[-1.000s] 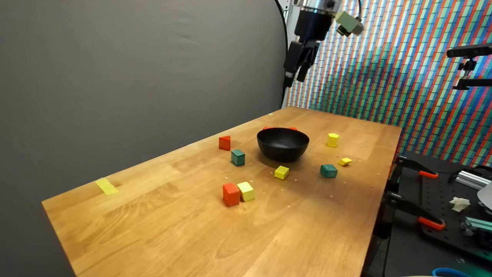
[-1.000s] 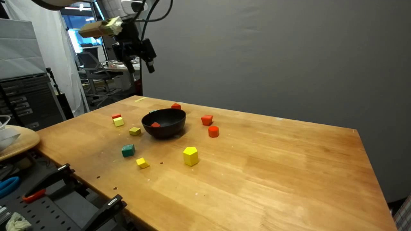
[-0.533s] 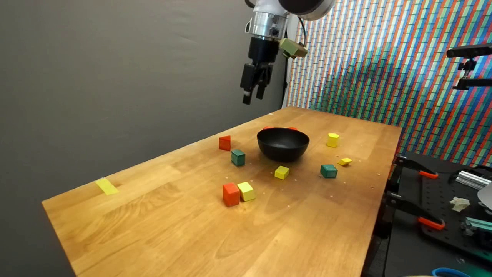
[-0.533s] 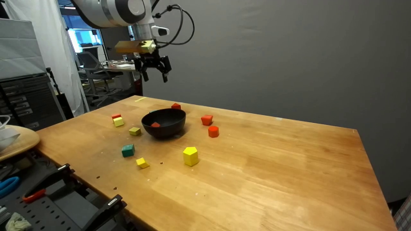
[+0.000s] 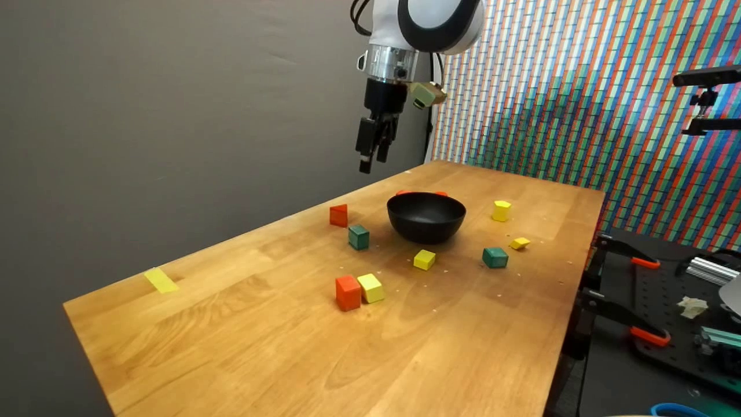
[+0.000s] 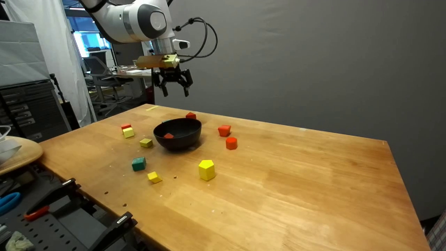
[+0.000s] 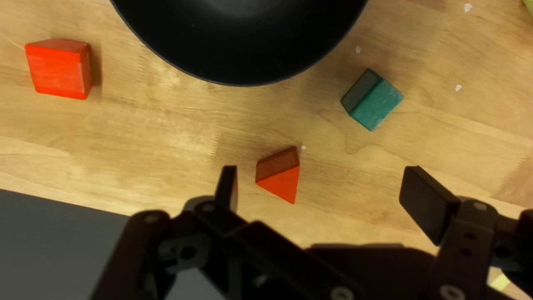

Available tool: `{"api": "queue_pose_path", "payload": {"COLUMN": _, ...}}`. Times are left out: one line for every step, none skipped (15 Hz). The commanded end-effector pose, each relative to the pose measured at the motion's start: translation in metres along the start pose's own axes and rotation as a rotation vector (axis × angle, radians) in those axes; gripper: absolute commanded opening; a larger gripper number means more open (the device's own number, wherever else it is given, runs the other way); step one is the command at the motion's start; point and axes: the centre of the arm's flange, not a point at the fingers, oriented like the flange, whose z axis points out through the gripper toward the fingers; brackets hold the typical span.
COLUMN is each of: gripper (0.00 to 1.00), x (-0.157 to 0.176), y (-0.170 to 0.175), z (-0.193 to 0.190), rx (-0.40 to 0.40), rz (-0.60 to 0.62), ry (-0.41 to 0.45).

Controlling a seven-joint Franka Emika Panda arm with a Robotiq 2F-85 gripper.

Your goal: Put all the toy blocks into the bowl.

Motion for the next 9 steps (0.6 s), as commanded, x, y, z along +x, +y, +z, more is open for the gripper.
{"api": "queue_pose_path", "payload": {"gripper": 1.0, "x": 0.018, "y": 0.0, "z": 0.035, "rx": -0.011, "rz": -0.002, "ry": 0.051}}
{"api": "queue_pose_path", "payload": {"gripper": 1.0, "x": 0.024, "y": 0.0, "z": 0.045, "rx": 0.006, "rz": 0.006, "ry": 0.046}}
{"api": "queue_pose_path", "payload": {"gripper": 1.0, "x": 0.027, "y": 0.0, "z": 0.055, "rx": 0.007, "rz": 0.011, "ry": 0.043}}
{"api": "queue_pose_path", "payload": {"gripper": 1.0, "x": 0.031, "y": 0.0, "z": 0.063, "rx": 0.007, "rz": 0.014, "ry": 0.046}}
{"api": "queue_pose_path", "payload": {"gripper": 1.0, "x": 0.035, "y": 0.001, "z": 0.072, "rx": -0.002, "rz": 0.016, "ry": 0.052}}
{"api": "queue_pose_path", "payload": {"gripper": 1.0, "x": 0.039, "y": 0.002, "z": 0.08, "rx": -0.009, "rz": 0.016, "ry": 0.056}}
{"api": "queue_pose_path", "payload": {"gripper": 1.0, "x": 0.042, "y": 0.003, "z": 0.087, "rx": -0.014, "rz": 0.014, "ry": 0.055}}
{"api": "queue_pose_path", "payload": {"gripper": 1.0, "x": 0.045, "y": 0.003, "z": 0.095, "rx": -0.025, "rz": 0.009, "ry": 0.057}}
{"api": "queue_pose_path", "payload": {"gripper": 1.0, "x": 0.047, "y": 0.003, "z": 0.102, "rx": -0.033, "rz": 0.005, "ry": 0.057}}
